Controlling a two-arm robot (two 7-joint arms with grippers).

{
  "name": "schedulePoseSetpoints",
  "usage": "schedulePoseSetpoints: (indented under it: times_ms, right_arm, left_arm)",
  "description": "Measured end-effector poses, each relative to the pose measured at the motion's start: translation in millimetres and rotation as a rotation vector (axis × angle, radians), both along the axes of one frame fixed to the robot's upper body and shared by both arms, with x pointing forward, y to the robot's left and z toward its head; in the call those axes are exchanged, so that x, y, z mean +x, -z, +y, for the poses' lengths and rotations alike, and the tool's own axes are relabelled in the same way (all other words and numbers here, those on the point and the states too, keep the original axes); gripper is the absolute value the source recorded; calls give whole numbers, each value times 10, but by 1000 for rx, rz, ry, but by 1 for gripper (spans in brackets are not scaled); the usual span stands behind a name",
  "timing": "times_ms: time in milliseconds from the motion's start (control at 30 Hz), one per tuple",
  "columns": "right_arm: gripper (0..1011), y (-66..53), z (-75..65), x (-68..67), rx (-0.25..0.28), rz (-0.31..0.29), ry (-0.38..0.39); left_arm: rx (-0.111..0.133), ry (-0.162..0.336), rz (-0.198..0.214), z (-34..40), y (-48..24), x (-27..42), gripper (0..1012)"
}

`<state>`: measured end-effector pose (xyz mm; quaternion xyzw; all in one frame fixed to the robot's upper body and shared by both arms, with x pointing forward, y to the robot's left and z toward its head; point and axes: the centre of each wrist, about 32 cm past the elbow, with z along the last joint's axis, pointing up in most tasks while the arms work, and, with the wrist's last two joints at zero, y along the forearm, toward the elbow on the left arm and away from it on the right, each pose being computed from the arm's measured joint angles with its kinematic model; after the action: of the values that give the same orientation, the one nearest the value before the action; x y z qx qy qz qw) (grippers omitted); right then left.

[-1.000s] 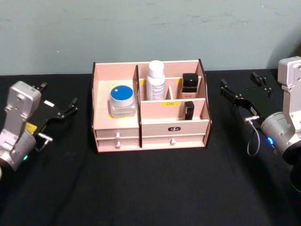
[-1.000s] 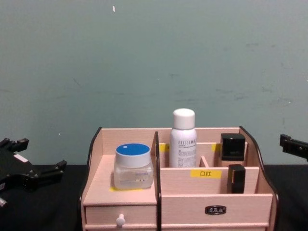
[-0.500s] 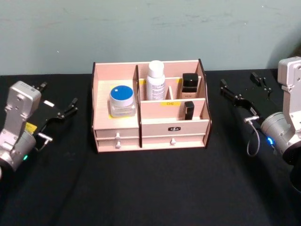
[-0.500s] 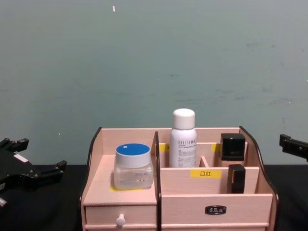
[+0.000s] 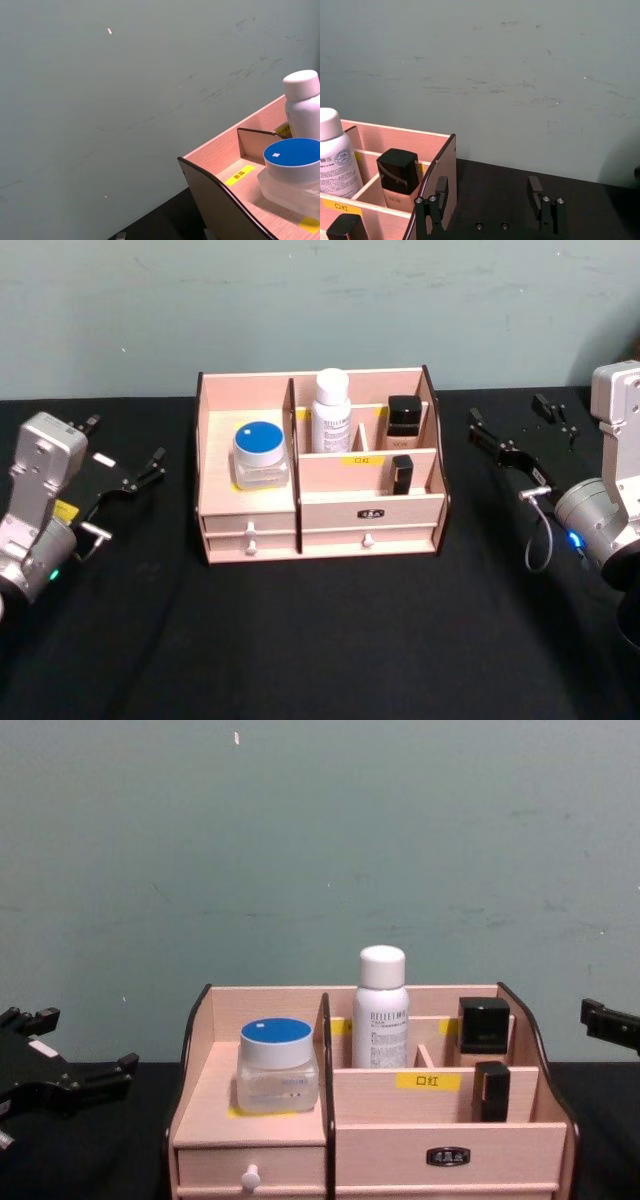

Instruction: Pick up the facial cleanser and watermelon frost from the table and place them into the tiered storage box.

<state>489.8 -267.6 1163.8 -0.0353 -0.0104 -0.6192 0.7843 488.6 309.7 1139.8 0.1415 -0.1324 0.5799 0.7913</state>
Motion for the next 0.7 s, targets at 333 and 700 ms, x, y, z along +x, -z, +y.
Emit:
schedulePoseSetpoints:
  times_ms: [333,700]
  right_arm:
    - [1002,0,0,0,0,0,0]
    - [1002,0,0,0,0,0,0]
  left_arm:
    - [0,0,0,0,0,0,1001]
    - [0,0,0,0,0,0,1001]
